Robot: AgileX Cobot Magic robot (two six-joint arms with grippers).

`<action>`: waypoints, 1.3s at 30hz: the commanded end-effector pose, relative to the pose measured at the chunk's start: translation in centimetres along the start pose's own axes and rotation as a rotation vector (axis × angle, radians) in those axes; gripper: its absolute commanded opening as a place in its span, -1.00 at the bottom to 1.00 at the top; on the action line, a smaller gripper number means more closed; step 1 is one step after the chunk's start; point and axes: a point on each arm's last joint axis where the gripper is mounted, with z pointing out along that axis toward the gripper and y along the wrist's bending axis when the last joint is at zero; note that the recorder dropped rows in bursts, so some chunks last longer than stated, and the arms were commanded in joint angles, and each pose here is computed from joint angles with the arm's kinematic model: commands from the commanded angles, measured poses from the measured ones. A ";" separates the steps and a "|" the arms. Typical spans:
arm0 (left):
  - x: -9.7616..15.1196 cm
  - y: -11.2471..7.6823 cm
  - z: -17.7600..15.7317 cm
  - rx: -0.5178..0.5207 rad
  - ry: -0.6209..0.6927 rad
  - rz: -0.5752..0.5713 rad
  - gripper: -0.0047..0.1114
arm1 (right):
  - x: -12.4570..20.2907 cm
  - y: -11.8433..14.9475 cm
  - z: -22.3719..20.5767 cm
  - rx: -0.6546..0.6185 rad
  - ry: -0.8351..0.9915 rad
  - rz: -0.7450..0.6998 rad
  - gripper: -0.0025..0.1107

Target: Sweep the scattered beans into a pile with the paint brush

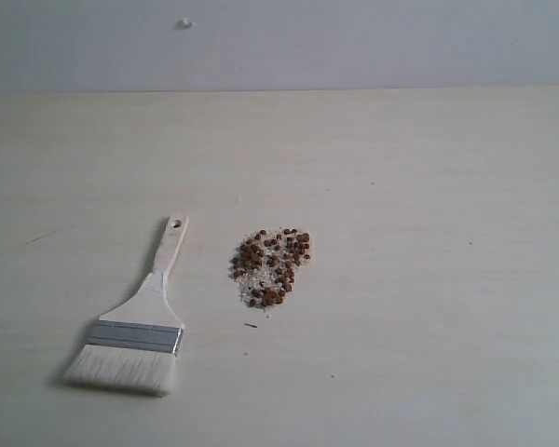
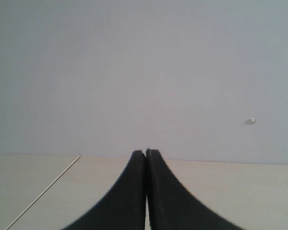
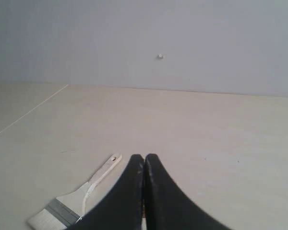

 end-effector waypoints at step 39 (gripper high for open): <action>0.2 0.0 0.0 -0.003 0.012 -0.010 -0.92 | 9.2 -5.7 -1.7 0.473 -0.335 -0.083 -0.96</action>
